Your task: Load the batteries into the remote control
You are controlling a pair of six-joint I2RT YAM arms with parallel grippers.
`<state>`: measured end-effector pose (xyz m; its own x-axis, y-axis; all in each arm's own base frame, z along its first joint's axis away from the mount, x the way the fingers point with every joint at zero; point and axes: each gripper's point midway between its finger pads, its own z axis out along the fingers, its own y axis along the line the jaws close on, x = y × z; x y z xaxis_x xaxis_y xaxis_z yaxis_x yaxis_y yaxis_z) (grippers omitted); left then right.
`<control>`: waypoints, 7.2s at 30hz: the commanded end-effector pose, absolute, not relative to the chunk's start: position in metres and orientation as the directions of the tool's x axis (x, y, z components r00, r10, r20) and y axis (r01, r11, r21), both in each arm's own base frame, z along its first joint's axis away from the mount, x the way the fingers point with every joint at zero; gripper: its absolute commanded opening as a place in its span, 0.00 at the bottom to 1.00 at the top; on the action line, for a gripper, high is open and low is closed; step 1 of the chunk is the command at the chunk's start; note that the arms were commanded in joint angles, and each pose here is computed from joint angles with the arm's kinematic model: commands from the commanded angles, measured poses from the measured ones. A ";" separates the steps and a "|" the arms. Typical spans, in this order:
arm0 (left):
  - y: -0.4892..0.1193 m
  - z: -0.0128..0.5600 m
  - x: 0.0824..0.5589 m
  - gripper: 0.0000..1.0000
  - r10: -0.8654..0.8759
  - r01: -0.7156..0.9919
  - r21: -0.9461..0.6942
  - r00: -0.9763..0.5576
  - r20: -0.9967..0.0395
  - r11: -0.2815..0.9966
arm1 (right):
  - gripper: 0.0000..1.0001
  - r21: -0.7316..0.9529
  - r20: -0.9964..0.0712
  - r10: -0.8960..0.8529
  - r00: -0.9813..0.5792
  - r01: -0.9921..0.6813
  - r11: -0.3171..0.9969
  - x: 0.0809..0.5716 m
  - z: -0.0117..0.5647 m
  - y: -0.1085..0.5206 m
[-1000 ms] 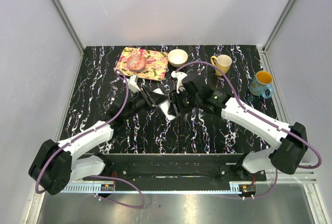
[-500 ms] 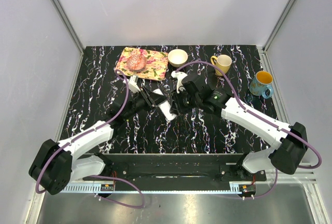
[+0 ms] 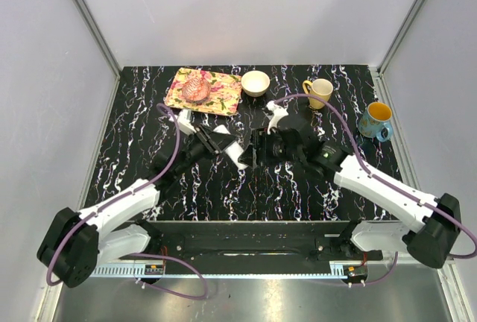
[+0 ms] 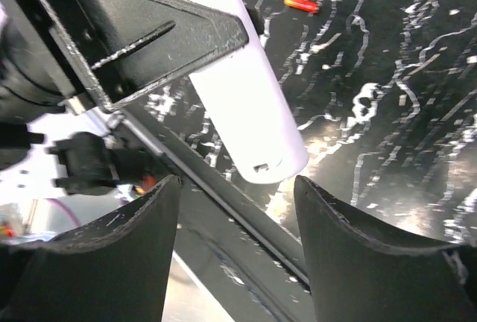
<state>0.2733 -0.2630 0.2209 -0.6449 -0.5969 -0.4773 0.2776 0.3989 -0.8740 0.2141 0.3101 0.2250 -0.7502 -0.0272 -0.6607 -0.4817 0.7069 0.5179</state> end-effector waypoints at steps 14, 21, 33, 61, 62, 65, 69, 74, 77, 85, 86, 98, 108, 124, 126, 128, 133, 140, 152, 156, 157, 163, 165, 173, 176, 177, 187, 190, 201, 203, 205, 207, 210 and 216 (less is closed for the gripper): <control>-0.229 0.267 0.270 0.00 -0.761 0.406 -0.834 -0.378 -0.526 0.374 | 0.52 0.914 -0.360 0.423 -0.832 -0.224 0.338 0.224 0.266 0.339; -0.226 0.268 0.268 0.00 -0.762 0.412 -0.827 -0.365 -0.535 0.384 | 0.47 0.915 -0.344 0.426 -0.837 -0.198 0.351 0.232 0.258 0.337; -0.218 0.272 0.275 0.00 -0.751 0.396 -0.799 -0.315 -0.581 0.452 | 0.54 0.906 -0.341 0.407 -0.848 -0.181 0.382 0.224 0.247 0.331; -0.226 0.279 0.266 0.00 -0.742 0.451 -0.785 -0.324 -0.587 0.425 | 0.54 0.918 -0.294 0.369 -0.882 -0.153 0.367 0.230 0.237 0.350; -0.226 0.279 0.266 0.00 -0.741 0.452 -0.784 -0.324 -0.589 0.425 | 0.54 0.918 -0.293 0.369 -0.882 -0.153 0.365 0.230 0.237 0.350; -0.227 0.279 0.264 0.00 -0.740 0.456 -0.784 -0.328 -0.587 0.420 | 0.53 0.919 -0.292 0.367 -0.883 -0.153 0.363 0.231 0.238 0.352; -0.229 0.277 0.263 0.00 -0.732 0.460 -0.780 -0.333 -0.595 0.424 | 0.53 0.922 -0.293 0.371 -0.881 -0.158 0.354 0.232 0.240 0.353; -0.231 0.274 0.264 0.00 -0.724 0.455 -0.776 -0.334 -0.603 0.437 | 0.53 0.924 -0.298 0.372 -0.879 -0.167 0.345 0.233 0.246 0.354; -0.230 0.272 0.265 0.00 -0.721 0.452 -0.773 -0.330 -0.609 0.446 | 0.53 0.923 -0.297 0.372 -0.879 -0.166 0.346 0.234 0.245 0.355; -0.228 0.267 0.267 0.00 -0.715 0.437 -0.765 -0.317 -0.623 0.473 | 0.53 0.924 -0.301 0.375 -0.877 -0.170 0.343 0.234 0.249 0.354; -0.227 0.267 0.267 0.00 -0.714 0.435 -0.763 -0.315 -0.626 0.478 | 0.54 0.923 -0.300 0.374 -0.878 -0.170 0.344 0.233 0.248 0.354; -0.222 0.264 0.271 0.00 -0.714 0.412 -0.757 -0.292 -0.636 0.507 | 0.57 0.925 -0.301 0.373 -0.878 -0.174 0.338 0.233 0.250 0.354; -0.218 0.258 0.275 0.00 -0.711 0.380 -0.759 -0.289 -0.640 0.529 | 0.57 0.926 -0.302 0.380 -0.874 -0.174 0.335 0.233 0.252 0.353; -0.225 0.268 0.267 0.00 -0.726 0.428 -0.773 -0.311 -0.613 0.469 | 0.57 0.928 -0.286 0.373 -0.883 -0.158 0.338 0.234 0.244 0.357; -0.226 0.268 0.266 0.00 -0.724 0.433 -0.773 -0.317 -0.613 0.464 | 0.56 0.928 -0.287 0.379 -0.880 -0.158 0.336 0.235 0.245 0.356; -0.229 0.268 0.264 0.00 -0.722 0.441 -0.775 -0.330 -0.608 0.451 | 0.57 0.929 -0.287 0.379 -0.880 -0.159 0.334 0.235 0.245 0.357; -0.236 0.268 0.256 0.00 -0.713 0.471 -0.778 -0.362 -0.600 0.416 | 0.54 0.932 -0.293 0.385 -0.875 -0.171 0.320 0.238 0.248 0.359; -0.239 0.259 0.254 0.00 -0.701 0.457 -0.783 -0.382 -0.602 0.423 | 0.44 0.931 -0.324 0.381 -0.866 -0.221 0.290 0.237 0.265 0.360; -0.238 0.261 0.264 0.00 -0.703 0.428 -0.779 -0.362 -0.612 0.458 | 0.43 0.924 -0.342 0.381 -0.859 -0.233 0.304 0.233 0.271 0.353; -0.238 0.265 0.266 0.00 -0.702 0.429 -0.774 -0.353 -0.618 0.466 | 0.43 0.922 -0.345 0.379 -0.859 -0.233 0.311 0.230 0.270 0.351; -0.238 0.265 0.266 0.00 -0.700 0.429 -0.772 -0.353 -0.621 0.469 | 0.44 0.922 -0.346 0.381 -0.857 -0.234 0.309 0.230 0.271 0.350; -0.238 0.265 0.267 0.00 -0.692 0.431 -0.763 -0.346 -0.633 0.482 | 0.43 0.922 -0.348 0.386 -0.854 -0.236 0.308 0.229 0.273 0.348; -0.237 0.265 0.267 0.00 -0.689 0.434 -0.758 -0.343 -0.639 0.487 | 0.43 0.920 -0.351 0.388 -0.852 -0.237 0.312 0.229 0.273 0.347; -0.236 0.258 0.267 0.00 -0.652 0.431 -0.729 -0.342 -0.677 0.532 | 0.43 0.921 -0.357 0.388 -0.850 -0.249 0.301 0.229 0.279 0.348; -0.237 0.256 0.267 0.00 -0.643 0.430 -0.725 -0.347 -0.683 0.538 | 0.44 0.919 -0.361 0.386 -0.849 -0.252 0.304 0.230 0.280 0.349; -0.238 0.255 0.267 0.00 -0.641 0.428 -0.725 -0.349 -0.684 0.540 | 0.43 0.919 -0.361 0.386 -0.849 -0.252 0.304 0.230 0.280 0.349; -0.237 0.262 0.267 0.00 -0.660 0.422 -0.740 -0.348 -0.666 0.524 | 0.44 0.918 -0.352 0.379 -0.856 -0.236 0.319 0.226 0.271 0.346; -0.239 0.266 0.266 0.00 -0.665 0.426 -0.749 -0.360 -0.655 0.507 | 0.44 0.917 -0.348 0.379 -0.857 -0.229 0.325 0.225 0.267 0.344; -0.244 0.254 0.267 0.00 -0.643 0.401 -0.760 -0.408 -0.648 0.512 | 0.45 0.909 -0.350 0.381 -0.856 -0.211 0.360 0.221 0.254 0.335; -0.246 0.255 0.267 0.00 -0.646 0.402 -0.767 -0.416 -0.640 0.500 | 0.45 0.908 -0.347 0.380 -0.857 -0.205 0.366 0.220 0.250 0.334; -0.249 0.258 0.266 0.00 -0.644 0.408 -0.769 -0.425 -0.637 0.492 | 0.45 0.907 -0.347 0.382 -0.857 -0.201 0.371 0.219 0.248 0.332; -0.250 0.259 0.266 0.00 -0.642 0.407 -0.772 -0.432 -0.634 0.488 | 0.45 0.904 -0.346 0.383 -0.857 -0.196 0.379 0.219 0.245 0.331; -0.252 0.262 0.265 0.00 -0.644 0.410 -0.779 -0.443 -0.624 0.474 | 0.45 0.901 -0.350 0.382 -0.855 -0.197 0.385 0.219 0.244 0.330; -0.254 0.264 0.263 0.00 -0.645 0.406 -0.794 -0.466 -0.606 0.453 | 0.45 0.895 -0.352 0.380 -0.855 -0.189 0.404 0.218 0.238 0.328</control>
<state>0.2681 -0.2425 0.2335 -0.4502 -0.6328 -0.6299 0.3433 0.5286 -0.7764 0.2159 0.3298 0.2199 -0.8831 0.3561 -0.3055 -0.1360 0.4290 0.8930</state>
